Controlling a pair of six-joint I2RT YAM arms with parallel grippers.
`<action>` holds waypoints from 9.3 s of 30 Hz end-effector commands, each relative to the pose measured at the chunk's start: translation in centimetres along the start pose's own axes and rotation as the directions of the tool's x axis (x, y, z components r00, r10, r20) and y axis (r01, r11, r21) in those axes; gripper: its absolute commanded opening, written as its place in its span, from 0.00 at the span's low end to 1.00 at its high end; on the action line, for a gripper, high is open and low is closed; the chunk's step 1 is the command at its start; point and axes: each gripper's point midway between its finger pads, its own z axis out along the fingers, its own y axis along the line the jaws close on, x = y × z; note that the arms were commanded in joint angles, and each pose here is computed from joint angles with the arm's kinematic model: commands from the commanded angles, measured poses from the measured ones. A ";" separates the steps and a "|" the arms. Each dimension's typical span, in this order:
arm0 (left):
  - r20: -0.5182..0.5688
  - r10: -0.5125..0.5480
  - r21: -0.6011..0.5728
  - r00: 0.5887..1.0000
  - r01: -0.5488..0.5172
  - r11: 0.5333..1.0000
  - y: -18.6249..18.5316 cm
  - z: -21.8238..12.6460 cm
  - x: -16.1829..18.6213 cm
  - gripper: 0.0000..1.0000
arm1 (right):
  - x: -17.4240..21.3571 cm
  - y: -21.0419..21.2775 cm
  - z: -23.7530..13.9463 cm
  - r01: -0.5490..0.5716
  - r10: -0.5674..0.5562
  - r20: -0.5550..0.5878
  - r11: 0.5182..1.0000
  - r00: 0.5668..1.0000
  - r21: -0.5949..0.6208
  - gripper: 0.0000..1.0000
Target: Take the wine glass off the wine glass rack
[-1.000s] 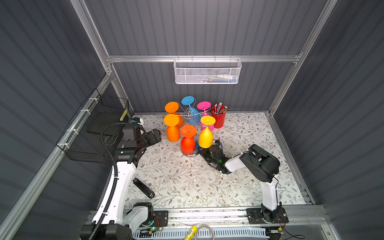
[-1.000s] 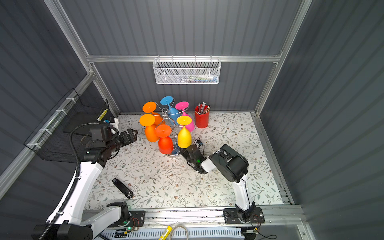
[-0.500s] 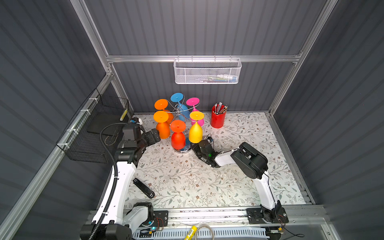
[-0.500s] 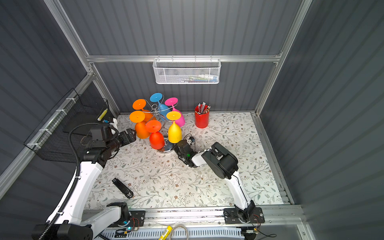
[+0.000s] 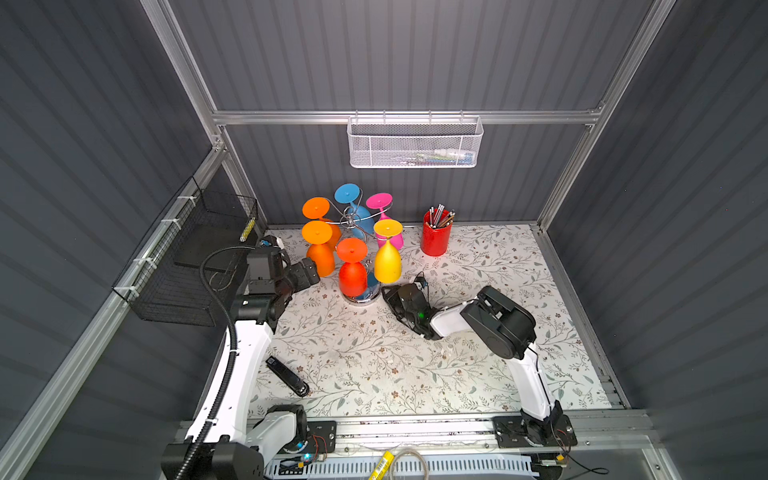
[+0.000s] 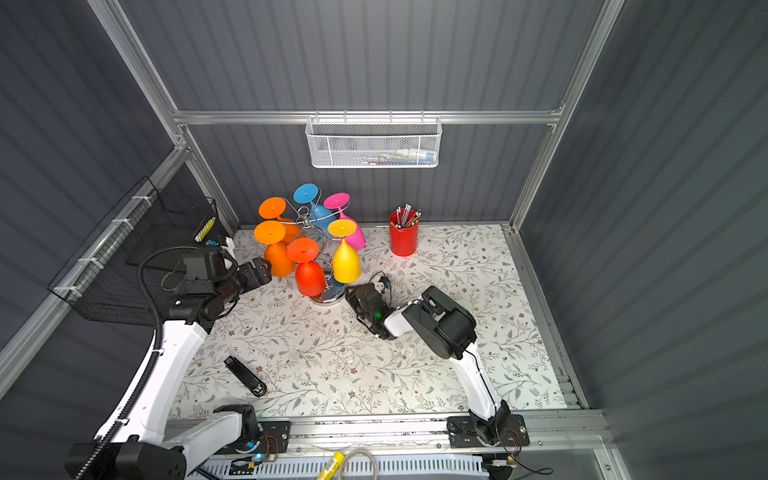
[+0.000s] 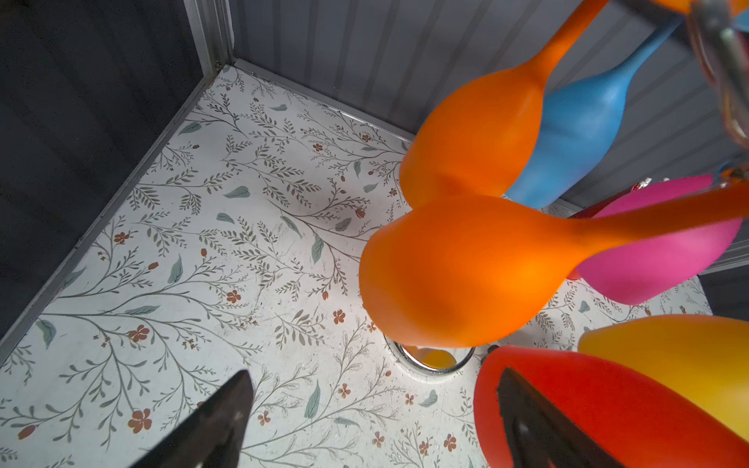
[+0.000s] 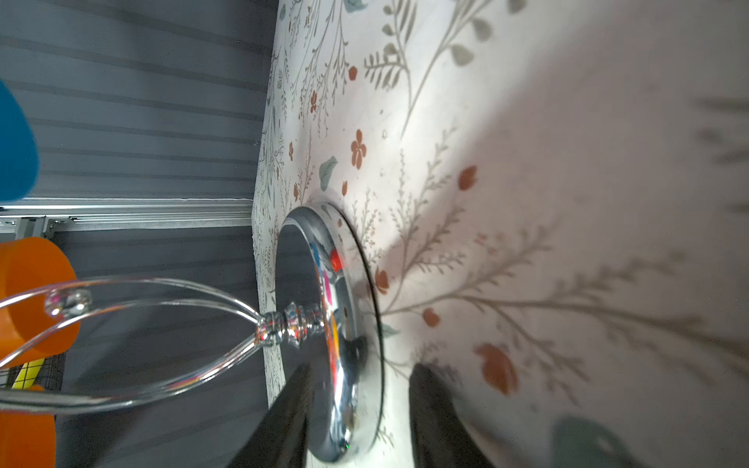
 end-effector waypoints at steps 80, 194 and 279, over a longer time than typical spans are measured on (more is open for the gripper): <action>0.524 0.261 0.423 0.811 -0.513 0.747 -14.0 -12.3 -4.1 0.89 | -8.9 27.7 -14.4 0.167 -0.235 -0.114 0.889 0.965 -0.426 0.24; 0.496 0.280 0.415 0.822 -0.507 0.756 -13.8 -11.3 -3.5 0.90 | -0.6 30.6 -16.8 0.239 -0.331 -0.123 0.851 0.936 -0.468 0.00; 0.547 0.827 -0.280 -0.129 -0.959 0.035 -33.8 -14.0 9.8 0.62 | -11.6 15.9 -30.0 0.221 -0.272 -0.080 0.893 0.959 -0.392 0.00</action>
